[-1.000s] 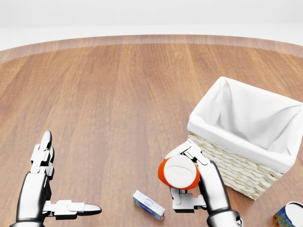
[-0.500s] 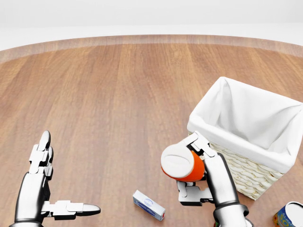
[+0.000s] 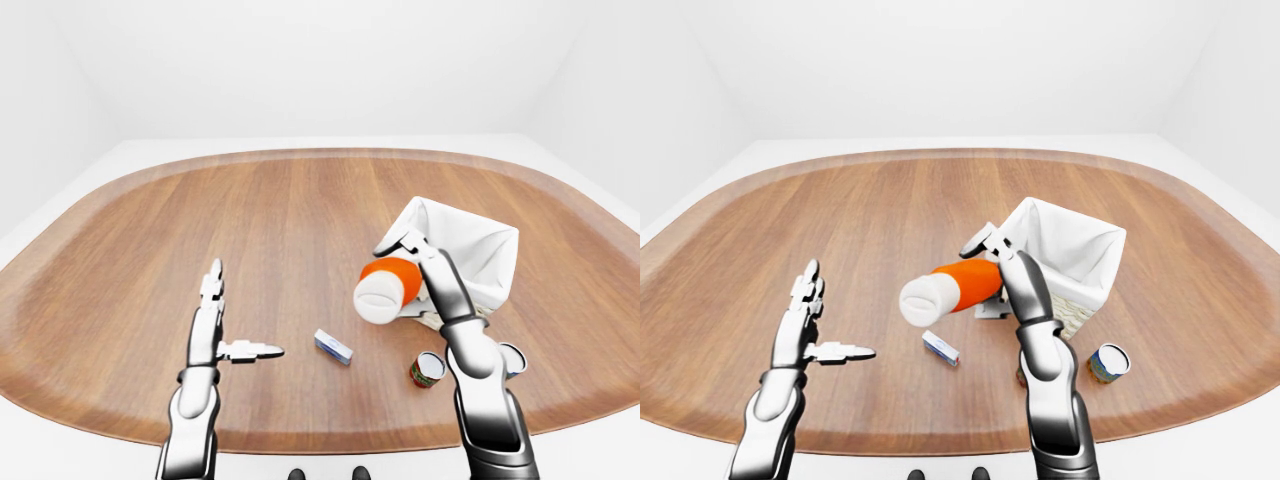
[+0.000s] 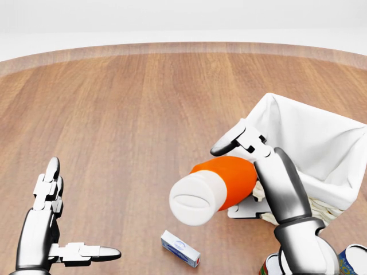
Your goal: Pick up the ketchup, and put it in the basket.
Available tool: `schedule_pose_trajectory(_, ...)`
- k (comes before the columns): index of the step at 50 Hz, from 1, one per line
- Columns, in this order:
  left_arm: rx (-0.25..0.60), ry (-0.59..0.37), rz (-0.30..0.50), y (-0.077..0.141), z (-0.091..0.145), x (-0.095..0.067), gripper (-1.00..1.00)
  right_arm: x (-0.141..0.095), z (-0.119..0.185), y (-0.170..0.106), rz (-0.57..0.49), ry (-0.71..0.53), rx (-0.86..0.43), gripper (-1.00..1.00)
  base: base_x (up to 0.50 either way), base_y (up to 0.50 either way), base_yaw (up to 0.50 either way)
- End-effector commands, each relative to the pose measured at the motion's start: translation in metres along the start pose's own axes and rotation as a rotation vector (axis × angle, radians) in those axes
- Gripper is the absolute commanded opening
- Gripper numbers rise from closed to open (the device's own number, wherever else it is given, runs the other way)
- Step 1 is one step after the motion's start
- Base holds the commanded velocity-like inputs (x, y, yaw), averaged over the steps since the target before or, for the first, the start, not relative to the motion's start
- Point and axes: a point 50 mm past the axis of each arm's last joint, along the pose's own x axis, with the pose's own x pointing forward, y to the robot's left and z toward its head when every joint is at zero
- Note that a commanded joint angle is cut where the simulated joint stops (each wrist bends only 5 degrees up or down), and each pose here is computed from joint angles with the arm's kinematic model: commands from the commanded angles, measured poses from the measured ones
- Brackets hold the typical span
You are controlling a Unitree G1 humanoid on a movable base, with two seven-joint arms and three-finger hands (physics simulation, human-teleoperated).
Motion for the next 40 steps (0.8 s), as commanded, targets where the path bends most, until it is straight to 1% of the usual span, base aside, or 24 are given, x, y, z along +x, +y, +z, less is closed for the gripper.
schedule_pose_trajectory(1, 0.000, -0.003, 0.001, 0.000, 0.001, 0.000, 1.00, 0.010, 0.014, -0.018, -0.090, -0.073, -0.051, -1.00, 0.00, 0.00, 0.00)
schedule_pose_trajectory(5, 0.001, -0.003, 0.000, 0.000, 0.001, 0.000, 1.00, 0.014, 0.013, -0.021, -0.092, -0.070, -0.090, -1.00, 0.00, 0.00, 0.00)
schedule_pose_trajectory(6, 0.001, 0.000, -0.001, -0.001, 0.000, 0.000, 1.00, 0.017, 0.012, -0.022, -0.092, -0.064, -0.125, -1.00, 0.00, 0.00, 0.00)
schedule_pose_trajectory(15, 0.001, -0.005, -0.002, 0.000, 0.001, -0.001, 1.00, 0.032, 0.005, -0.028, -0.071, -0.029, -0.231, -1.00, 0.00, 0.00, 0.00)
schedule_pose_trajectory(21, 0.001, -0.003, -0.001, 0.000, 0.001, -0.001, 1.00, 0.042, -0.006, -0.035, -0.070, 0.016, -0.270, -1.00, 0.00, 0.00, 0.00)
schedule_pose_trajectory(27, 0.003, 0.007, -0.001, -0.001, -0.002, -0.001, 1.00, 0.049, -0.010, -0.043, -0.077, 0.031, -0.302, -1.00, 0.00, 0.00, 0.00)
schedule_pose_trajectory(34, 0.007, 0.014, 0.002, -0.001, -0.003, 0.001, 1.00, 0.057, -0.002, -0.055, -0.082, 0.015, -0.388, -1.00, 0.00, 0.00, 0.00)
schedule_pose_trajectory(40, 0.007, 0.018, 0.002, -0.001, -0.004, 0.001, 1.00, 0.060, -0.004, -0.062, -0.091, 0.028, -0.409, -1.00, 0.00, 0.00, 0.00)
